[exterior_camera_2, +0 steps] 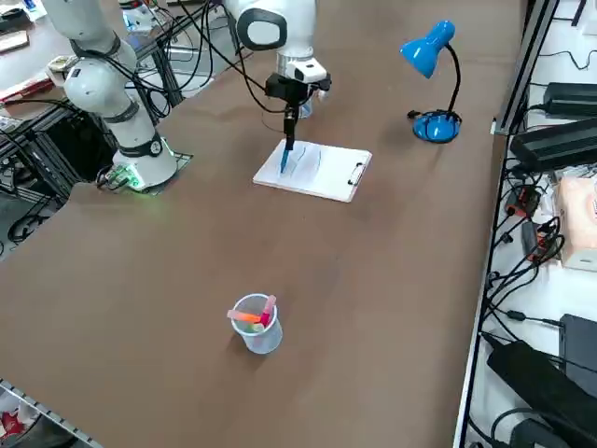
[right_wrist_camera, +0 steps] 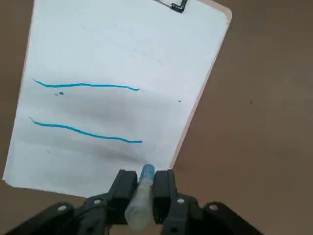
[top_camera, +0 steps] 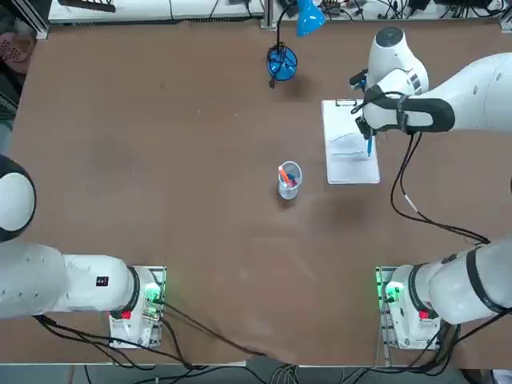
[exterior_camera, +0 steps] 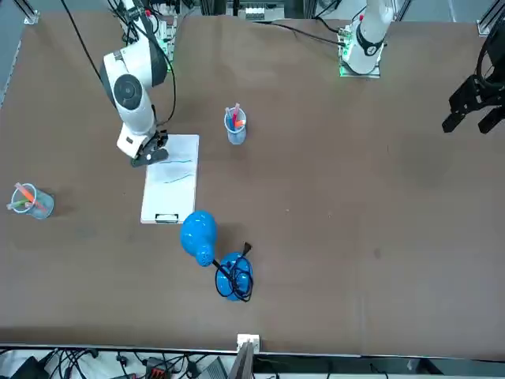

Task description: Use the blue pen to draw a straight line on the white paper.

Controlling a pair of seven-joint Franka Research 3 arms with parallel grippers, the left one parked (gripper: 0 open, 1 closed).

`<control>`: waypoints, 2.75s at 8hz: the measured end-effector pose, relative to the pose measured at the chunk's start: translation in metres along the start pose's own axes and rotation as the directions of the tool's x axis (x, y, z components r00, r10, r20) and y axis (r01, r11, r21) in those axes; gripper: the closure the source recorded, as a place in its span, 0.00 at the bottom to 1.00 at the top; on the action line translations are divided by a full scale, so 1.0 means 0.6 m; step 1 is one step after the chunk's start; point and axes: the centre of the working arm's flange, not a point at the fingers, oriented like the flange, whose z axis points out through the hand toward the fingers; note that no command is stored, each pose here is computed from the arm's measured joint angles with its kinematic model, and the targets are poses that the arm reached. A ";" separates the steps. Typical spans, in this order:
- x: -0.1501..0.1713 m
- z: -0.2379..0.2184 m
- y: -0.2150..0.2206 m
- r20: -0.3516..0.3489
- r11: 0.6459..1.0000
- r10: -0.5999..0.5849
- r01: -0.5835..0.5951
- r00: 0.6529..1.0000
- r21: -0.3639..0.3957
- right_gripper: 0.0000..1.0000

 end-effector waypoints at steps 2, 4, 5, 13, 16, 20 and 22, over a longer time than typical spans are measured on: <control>-0.008 0.011 -0.004 0.014 1.000 0.021 -0.021 1.000 -0.006 0.78; -0.011 0.014 -0.018 0.015 0.999 0.043 -0.043 0.999 -0.010 0.78; -0.010 0.016 -0.032 0.008 0.999 0.052 -0.052 0.999 -0.010 0.78; -0.005 0.017 -0.073 -0.035 0.992 0.123 -0.124 0.992 -0.005 0.78; -0.004 0.012 -0.105 -0.066 0.990 0.142 -0.142 0.988 0.006 0.78; -0.011 0.002 -0.167 -0.102 0.985 0.171 -0.169 0.980 0.021 0.78; -0.013 0.000 -0.197 -0.121 0.984 0.181 -0.178 0.976 0.033 0.78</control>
